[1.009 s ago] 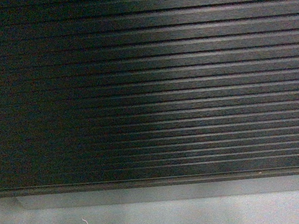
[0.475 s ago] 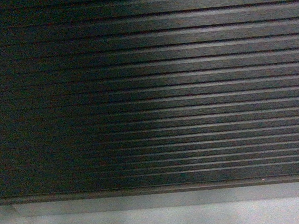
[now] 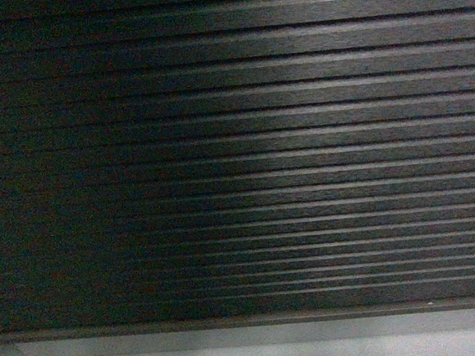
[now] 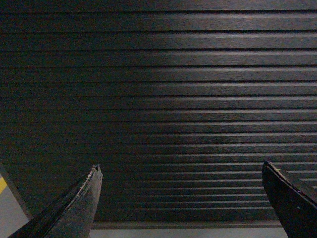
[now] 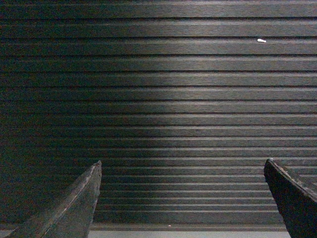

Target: Place dark red mango on scale at checkout

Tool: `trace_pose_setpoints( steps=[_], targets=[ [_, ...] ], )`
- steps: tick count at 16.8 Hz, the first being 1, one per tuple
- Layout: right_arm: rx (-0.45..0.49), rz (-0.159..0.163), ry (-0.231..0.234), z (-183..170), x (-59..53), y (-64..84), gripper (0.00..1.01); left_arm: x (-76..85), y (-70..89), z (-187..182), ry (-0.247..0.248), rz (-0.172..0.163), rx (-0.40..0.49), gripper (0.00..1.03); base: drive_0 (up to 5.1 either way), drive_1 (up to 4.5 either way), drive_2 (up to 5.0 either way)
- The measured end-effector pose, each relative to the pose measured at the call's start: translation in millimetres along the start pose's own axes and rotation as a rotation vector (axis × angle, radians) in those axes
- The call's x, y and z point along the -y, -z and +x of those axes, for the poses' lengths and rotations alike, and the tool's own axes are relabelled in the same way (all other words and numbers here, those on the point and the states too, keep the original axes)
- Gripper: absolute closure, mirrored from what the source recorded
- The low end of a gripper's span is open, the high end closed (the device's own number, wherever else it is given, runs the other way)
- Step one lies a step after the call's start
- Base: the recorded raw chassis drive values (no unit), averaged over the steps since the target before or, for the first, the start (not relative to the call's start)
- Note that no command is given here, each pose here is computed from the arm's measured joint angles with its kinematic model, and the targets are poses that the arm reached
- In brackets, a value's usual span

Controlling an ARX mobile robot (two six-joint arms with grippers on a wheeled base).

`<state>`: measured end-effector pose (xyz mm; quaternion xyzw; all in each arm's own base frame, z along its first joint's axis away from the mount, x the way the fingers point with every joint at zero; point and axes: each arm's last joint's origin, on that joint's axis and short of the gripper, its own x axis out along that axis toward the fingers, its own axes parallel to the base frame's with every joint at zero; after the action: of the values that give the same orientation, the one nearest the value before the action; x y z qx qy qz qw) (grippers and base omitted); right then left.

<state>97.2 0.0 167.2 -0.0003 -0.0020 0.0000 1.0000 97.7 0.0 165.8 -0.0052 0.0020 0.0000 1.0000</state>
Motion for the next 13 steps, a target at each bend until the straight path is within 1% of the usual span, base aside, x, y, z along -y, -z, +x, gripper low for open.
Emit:
trace_pose_setpoints(
  steps=[13],
  targets=[
    [-0.003, 0.000, 0.000, 0.0, 0.0, 0.3, 0.03, 0.0, 0.3, 0.0, 0.000, 0.000, -0.003, 0.05, -0.2, 1.31, -1.7]
  ],
)
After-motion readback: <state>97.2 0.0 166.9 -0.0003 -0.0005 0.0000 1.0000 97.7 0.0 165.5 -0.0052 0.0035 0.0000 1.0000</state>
